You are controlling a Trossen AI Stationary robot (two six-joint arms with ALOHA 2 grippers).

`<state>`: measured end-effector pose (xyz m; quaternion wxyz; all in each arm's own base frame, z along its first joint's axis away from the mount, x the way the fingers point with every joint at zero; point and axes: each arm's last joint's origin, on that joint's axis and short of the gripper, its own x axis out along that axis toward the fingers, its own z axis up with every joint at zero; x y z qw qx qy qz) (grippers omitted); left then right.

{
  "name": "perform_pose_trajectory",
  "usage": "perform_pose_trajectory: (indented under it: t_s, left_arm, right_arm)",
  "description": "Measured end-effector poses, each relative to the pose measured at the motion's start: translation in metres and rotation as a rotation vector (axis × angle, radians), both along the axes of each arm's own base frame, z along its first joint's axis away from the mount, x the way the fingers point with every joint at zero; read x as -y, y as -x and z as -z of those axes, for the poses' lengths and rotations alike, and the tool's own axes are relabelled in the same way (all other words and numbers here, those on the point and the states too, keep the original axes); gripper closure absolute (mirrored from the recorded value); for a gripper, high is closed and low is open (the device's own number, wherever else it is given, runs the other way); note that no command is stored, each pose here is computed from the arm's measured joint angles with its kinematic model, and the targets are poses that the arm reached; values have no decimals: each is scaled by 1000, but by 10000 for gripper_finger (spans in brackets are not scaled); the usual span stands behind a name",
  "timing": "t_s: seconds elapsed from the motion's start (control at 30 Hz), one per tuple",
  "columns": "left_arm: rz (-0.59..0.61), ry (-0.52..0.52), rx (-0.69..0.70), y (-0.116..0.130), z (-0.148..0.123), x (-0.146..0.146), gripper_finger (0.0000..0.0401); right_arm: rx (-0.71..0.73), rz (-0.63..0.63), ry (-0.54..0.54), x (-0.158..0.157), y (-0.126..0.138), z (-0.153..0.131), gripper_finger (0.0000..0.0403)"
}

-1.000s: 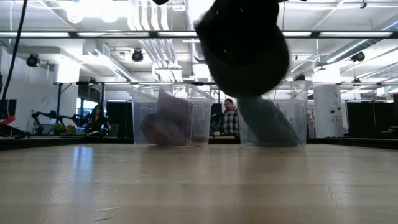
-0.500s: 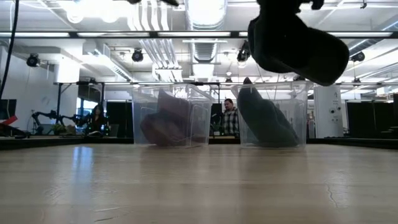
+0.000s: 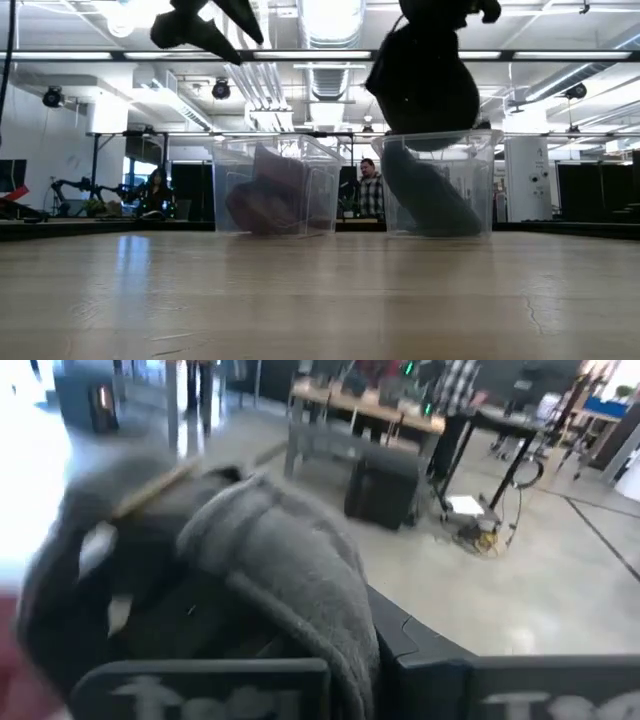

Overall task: Pick & Place hat
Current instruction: Put the black cap into the right transparent bin

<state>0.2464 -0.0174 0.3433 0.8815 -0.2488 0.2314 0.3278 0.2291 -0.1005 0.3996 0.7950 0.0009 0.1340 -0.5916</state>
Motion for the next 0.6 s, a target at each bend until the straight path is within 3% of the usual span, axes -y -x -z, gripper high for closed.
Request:
perform_pose_trajectory:
  t_s: [0.17,0.33,0.6]
  left_arm:
    - [-47,-32,52,17,-8,-3,161]
    - [-76,-51,84,25,-13,-5,161]
    - [-78,-31,93,25,-13,-4,161]
  right_arm:
    - [-93,-24,-164,-8,1,27,394]
    - [-39,-193,-412,-12,-13,46,394]
    - [-33,-115,-729,4,-37,92,394]
